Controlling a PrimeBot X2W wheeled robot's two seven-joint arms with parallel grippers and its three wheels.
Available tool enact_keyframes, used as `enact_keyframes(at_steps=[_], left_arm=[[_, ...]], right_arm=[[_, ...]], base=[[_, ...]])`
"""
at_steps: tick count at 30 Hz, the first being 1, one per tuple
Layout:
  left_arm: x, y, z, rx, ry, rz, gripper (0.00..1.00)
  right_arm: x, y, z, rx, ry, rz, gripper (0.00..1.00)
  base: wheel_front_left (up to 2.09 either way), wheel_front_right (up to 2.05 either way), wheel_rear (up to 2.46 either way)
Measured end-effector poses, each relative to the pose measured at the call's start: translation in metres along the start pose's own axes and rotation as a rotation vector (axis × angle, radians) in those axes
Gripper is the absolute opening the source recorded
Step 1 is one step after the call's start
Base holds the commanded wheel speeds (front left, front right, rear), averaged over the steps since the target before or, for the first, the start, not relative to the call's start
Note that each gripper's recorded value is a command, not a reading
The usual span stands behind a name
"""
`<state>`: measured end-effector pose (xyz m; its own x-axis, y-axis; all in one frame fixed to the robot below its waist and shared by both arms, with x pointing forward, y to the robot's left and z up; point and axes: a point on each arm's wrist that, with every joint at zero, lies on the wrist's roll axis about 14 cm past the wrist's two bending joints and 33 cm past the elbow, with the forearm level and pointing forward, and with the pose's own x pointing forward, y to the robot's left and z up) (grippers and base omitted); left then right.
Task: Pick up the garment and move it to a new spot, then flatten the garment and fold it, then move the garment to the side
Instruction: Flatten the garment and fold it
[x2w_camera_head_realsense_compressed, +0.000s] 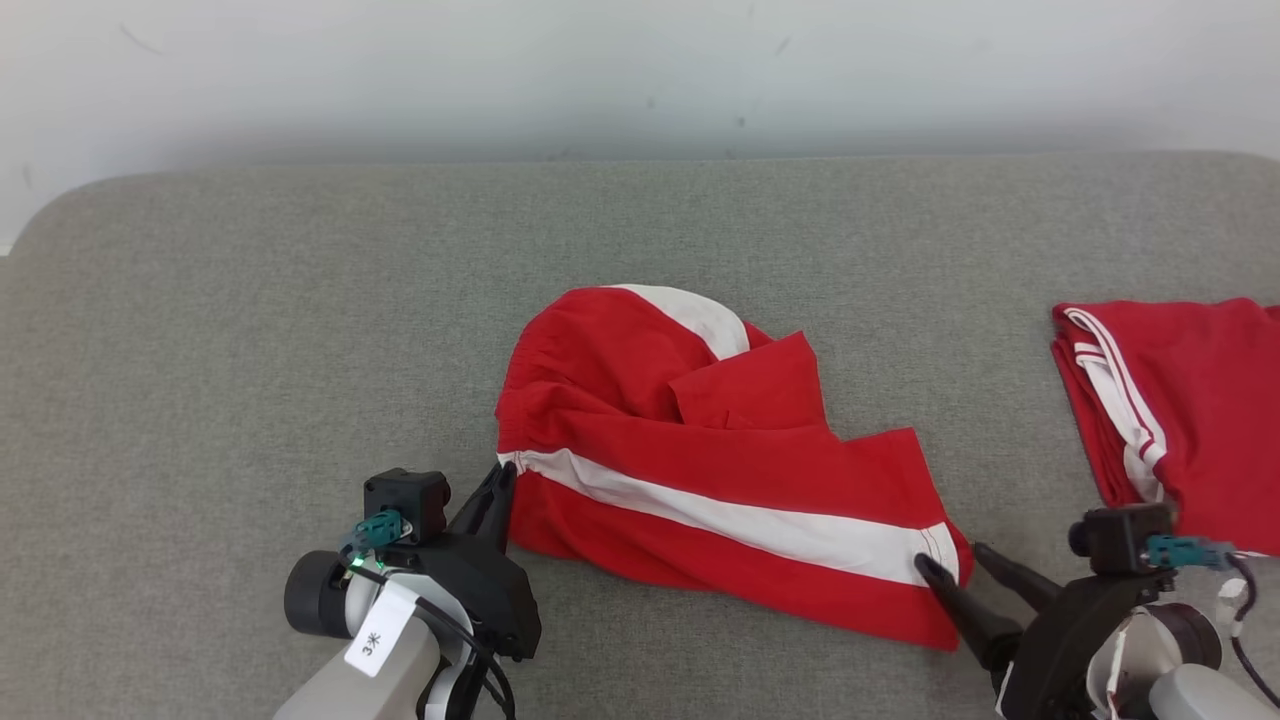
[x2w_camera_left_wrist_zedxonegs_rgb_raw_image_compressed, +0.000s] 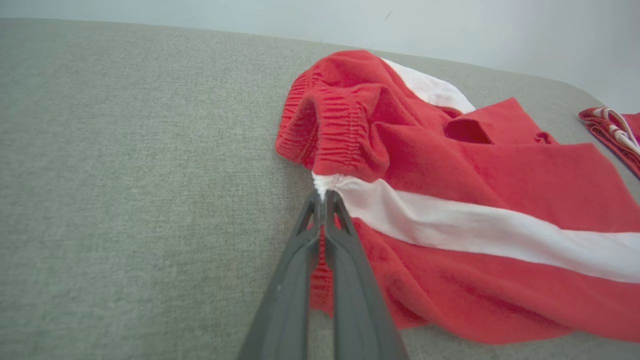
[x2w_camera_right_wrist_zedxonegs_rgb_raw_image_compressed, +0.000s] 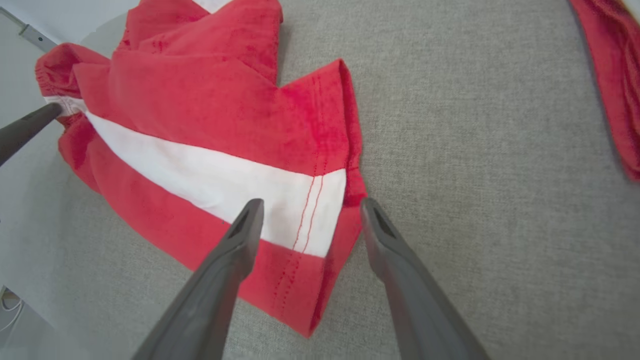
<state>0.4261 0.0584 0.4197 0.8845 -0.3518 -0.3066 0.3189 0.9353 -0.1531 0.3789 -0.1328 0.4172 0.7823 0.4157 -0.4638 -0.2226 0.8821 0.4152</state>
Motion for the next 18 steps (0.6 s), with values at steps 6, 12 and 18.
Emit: enact_keyframes(at_steps=[6, 12, 18], left_arm=[[-0.002, 0.0, 0.0, -0.004, -0.001, 0.006, 0.0], [-0.006, 0.005, -0.002, -0.009, 0.0, 0.023, 0.0], [-0.006, 0.009, -0.001, -0.01, -0.002, 0.033, 0.0]], right_arm=[[0.008, 0.0, -0.011, -0.043, 0.074, -0.013, 1.0], [0.015, 0.002, -0.019, -0.082, 0.134, -0.018, 0.0], [0.018, 0.003, -0.005, -0.086, 0.091, -0.018, 0.0]], base=[[0.0, 0.0, 0.0], [0.0, 0.0, 0.0], [0.0, 0.0, 0.0]])
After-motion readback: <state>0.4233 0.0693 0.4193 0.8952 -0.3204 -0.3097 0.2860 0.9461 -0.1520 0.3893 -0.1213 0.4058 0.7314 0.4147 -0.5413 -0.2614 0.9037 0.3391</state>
